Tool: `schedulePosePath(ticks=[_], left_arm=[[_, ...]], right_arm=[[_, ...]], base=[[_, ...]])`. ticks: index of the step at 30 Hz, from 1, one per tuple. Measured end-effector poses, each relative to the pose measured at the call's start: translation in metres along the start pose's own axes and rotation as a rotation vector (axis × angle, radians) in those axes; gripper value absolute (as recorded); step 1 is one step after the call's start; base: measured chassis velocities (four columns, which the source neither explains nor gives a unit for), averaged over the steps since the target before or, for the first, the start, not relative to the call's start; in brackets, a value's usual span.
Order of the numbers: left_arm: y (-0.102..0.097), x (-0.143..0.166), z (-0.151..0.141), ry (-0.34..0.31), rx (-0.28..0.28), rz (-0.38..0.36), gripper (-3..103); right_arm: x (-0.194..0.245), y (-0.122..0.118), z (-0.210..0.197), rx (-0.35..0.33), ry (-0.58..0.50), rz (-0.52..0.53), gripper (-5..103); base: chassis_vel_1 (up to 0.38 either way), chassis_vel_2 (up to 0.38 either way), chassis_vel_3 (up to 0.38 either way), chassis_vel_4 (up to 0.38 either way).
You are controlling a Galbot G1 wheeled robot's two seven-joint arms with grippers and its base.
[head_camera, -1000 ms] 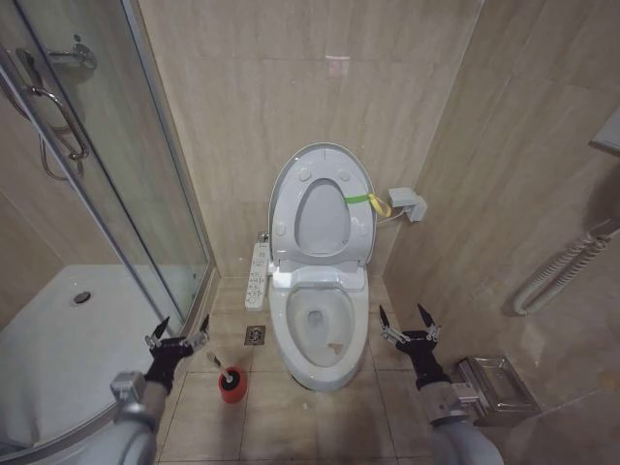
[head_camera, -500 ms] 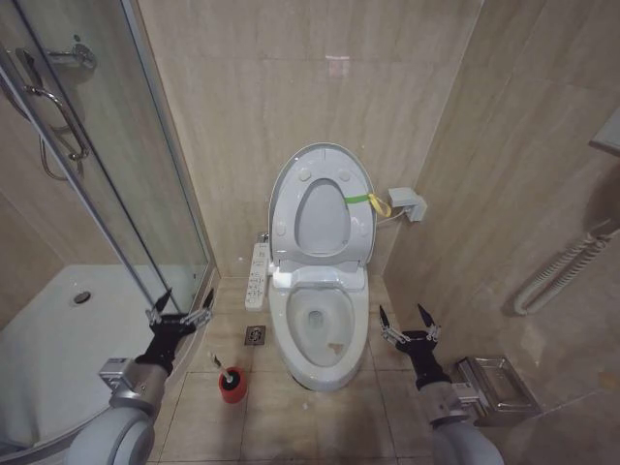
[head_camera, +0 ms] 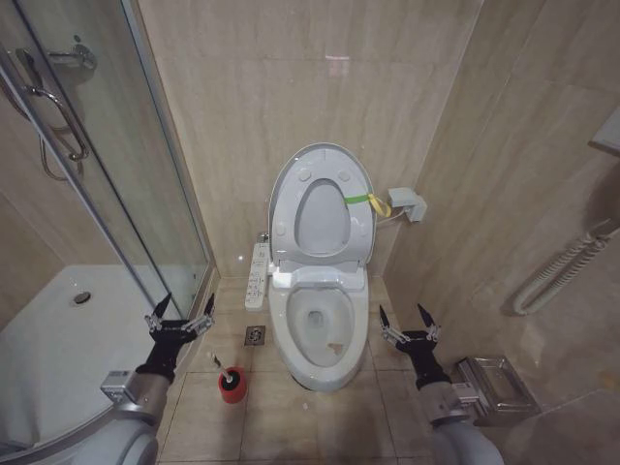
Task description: Open the toilet lid, clean the toilet bowl with a toilet brush, close the toilet lid, and flush.
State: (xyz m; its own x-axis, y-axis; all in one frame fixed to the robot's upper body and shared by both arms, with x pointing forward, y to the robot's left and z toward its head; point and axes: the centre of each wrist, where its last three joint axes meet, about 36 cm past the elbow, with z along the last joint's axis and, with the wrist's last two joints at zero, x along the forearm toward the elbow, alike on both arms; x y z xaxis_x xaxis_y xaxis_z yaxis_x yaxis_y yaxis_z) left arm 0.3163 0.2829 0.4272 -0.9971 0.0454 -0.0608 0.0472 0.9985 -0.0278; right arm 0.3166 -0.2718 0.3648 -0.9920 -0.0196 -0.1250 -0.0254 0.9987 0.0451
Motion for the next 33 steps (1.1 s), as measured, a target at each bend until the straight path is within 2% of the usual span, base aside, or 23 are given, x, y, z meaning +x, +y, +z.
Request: schedulePosePath(ticks=[2,4,6,7,8,13,23,33], left_arm=[[0.002,0.003,0.024,0.020,-0.010,-0.013,100],[0.003,0.003,0.031,0.023,-0.012,-0.017,100],[0.006,0.001,0.066,-0.004,-0.045,-0.032,100],[0.006,0.001,0.066,-0.004,-0.045,-0.032,100],[0.008,0.001,0.082,0.007,-0.057,-0.037,100],[0.009,0.007,0.123,0.077,-0.027,-0.036,100],[0.007,0.011,0.173,0.148,-0.016,-0.027,100],[0.012,0.021,0.209,0.244,-0.029,-0.095,100]], right_arm=[[0.000,0.000,0.000,0.000,0.000,0.000,100],[0.000,0.000,0.000,0.000,0.000,0.000,100],[0.000,0.000,0.000,0.000,0.000,0.000,100],[0.000,0.000,0.000,0.000,0.000,0.000,100],[0.000,0.000,0.000,0.000,0.000,0.000,100],[0.000,0.000,0.000,0.000,0.000,0.000,100],[0.000,0.000,0.000,0.000,0.000,0.000,100],[0.000,0.000,0.000,0.000,0.000,0.000,100]], base=[[0.000,0.000,0.000,0.000],[0.000,0.000,0.000,0.000],[0.000,0.000,0.000,0.000],[0.000,0.000,0.000,0.000],[0.000,0.000,0.000,0.000],[0.000,0.000,0.000,0.000],[0.000,0.000,0.000,0.000],[0.000,0.000,0.000,0.000]])
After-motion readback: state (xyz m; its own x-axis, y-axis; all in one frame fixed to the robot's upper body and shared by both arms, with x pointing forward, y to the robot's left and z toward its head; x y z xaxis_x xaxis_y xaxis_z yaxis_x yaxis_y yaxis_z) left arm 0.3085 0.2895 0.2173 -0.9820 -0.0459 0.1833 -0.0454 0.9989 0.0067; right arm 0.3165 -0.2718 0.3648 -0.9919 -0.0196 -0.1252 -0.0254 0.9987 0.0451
